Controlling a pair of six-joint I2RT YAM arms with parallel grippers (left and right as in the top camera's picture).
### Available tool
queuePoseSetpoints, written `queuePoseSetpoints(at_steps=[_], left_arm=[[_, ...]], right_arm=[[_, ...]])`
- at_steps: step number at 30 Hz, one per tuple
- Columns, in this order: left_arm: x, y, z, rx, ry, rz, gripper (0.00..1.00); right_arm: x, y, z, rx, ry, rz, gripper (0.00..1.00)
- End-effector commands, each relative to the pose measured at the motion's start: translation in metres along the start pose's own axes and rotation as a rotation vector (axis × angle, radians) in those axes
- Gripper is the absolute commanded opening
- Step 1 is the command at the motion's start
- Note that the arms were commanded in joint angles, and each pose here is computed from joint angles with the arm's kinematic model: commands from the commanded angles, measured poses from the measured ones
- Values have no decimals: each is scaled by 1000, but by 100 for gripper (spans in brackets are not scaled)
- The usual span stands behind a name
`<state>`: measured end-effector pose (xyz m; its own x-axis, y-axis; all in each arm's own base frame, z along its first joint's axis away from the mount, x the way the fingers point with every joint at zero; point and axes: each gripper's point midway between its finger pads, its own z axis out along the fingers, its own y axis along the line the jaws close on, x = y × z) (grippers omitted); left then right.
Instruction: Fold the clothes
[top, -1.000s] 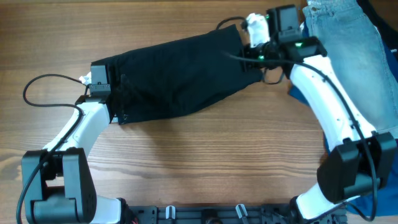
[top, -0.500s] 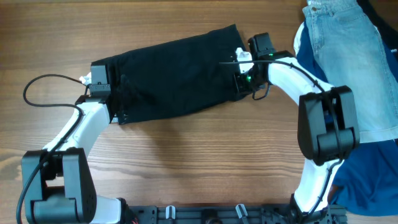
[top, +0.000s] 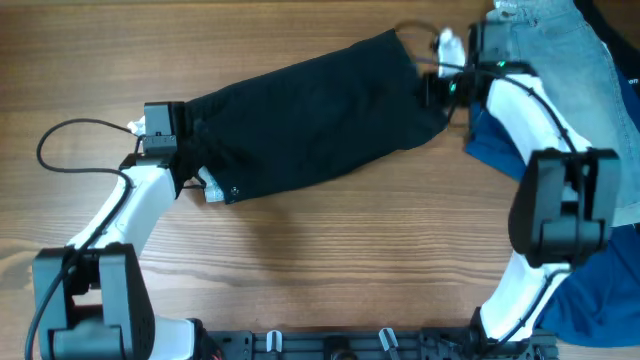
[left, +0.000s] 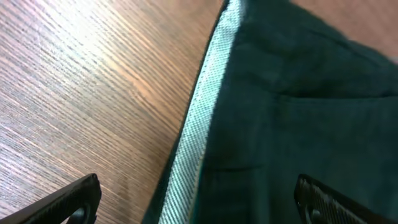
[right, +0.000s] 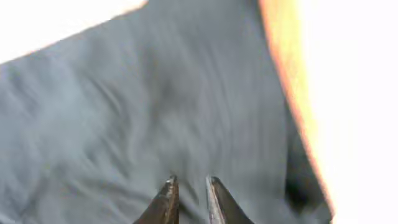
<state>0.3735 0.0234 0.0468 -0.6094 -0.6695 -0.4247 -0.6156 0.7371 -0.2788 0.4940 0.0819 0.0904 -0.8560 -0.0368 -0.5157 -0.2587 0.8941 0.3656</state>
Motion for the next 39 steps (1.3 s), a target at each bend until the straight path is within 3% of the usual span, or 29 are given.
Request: queuePoseSetpoints(at_steps=[1, 5, 10, 14, 20, 22, 24, 26, 28, 33, 39], left_arm=[[-7, -21, -10, 108, -12, 94, 100], [-10, -30, -4, 148, -27, 242, 100], [-2, -28, 6, 208, 40, 298, 98], [10, -28, 27, 240, 79, 413, 95], [31, -9, 57, 182, 160, 432, 91], [34, -7, 61, 176, 169, 431, 82], [48, -14, 59, 214, 219, 435, 54], [65, -16, 56, 204, 275, 395, 38], [66, -13, 58, 164, 271, 357, 4], [31, -10, 44, 141, 191, 274, 4], [-38, -26, -42, 143, 121, 277, 4]], right_arm=[[-46, 17, -24, -20, -147, -154, 27], [-37, 6, 7, -9, -119, -205, 28], [-4, 6, 50, -60, -13, -199, 22], [5, 8, 58, -41, 18, -225, 21], [10, 2, 58, -14, 39, -213, 21], [10, -1, 58, 0, 39, -214, 21], [6, -4, 58, 19, 26, -215, 22], [1, -6, 57, 35, 9, -195, 22], [2, -7, 57, 35, 9, -175, 22], [0, 17, 46, -74, 34, -162, 24], [-9, 42, 17, -111, 103, -138, 24]])
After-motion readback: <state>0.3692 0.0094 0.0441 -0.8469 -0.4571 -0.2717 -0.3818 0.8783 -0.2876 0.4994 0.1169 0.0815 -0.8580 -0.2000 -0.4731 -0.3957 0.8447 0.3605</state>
